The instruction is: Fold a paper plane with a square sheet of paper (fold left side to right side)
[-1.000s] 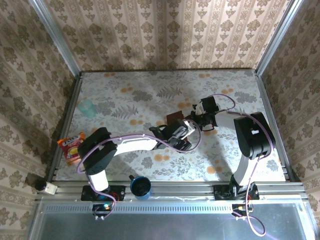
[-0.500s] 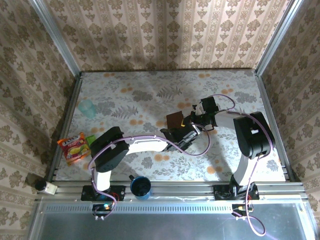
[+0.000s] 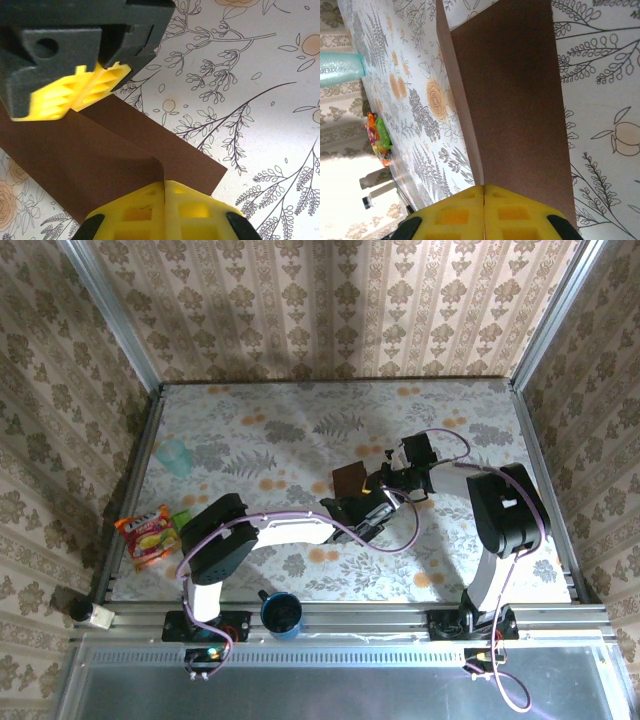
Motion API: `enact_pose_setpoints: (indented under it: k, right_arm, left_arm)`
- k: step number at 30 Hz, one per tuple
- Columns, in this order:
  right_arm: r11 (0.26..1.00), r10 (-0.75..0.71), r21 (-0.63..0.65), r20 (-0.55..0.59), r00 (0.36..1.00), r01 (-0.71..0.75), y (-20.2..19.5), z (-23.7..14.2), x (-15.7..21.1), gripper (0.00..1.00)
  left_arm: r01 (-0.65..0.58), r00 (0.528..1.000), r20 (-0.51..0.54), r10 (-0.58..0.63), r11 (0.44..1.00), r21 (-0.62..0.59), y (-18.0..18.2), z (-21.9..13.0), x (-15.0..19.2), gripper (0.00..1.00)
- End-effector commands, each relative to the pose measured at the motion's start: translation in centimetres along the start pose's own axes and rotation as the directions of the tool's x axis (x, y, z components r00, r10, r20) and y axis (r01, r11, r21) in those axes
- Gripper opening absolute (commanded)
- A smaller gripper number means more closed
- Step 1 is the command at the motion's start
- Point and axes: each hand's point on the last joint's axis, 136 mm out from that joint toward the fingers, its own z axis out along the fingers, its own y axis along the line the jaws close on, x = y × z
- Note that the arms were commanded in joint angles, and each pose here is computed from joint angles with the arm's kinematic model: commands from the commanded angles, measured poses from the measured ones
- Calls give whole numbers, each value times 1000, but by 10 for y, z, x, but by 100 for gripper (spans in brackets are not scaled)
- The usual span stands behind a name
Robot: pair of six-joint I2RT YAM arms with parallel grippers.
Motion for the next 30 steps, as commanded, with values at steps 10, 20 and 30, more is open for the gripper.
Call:
enact_pose_setpoints:
  k: [10,20,30]
  right_arm:
    - [998,-67,-11,138,988,69,22,-39,-37,38]
    - [993,-111,50,157,981,104,-5,-68,-5,23]
    - [992,-123,39,35,992,121,-20,-33,59,4]
  left_arm:
    - [179,981,41,-190,966,188,4,-23,-3,0]
    - [391,902,-17,-431,801,453,10,-24,-7,0]
    - [501,842,-98,-531,701,507,22,-16,4,0]
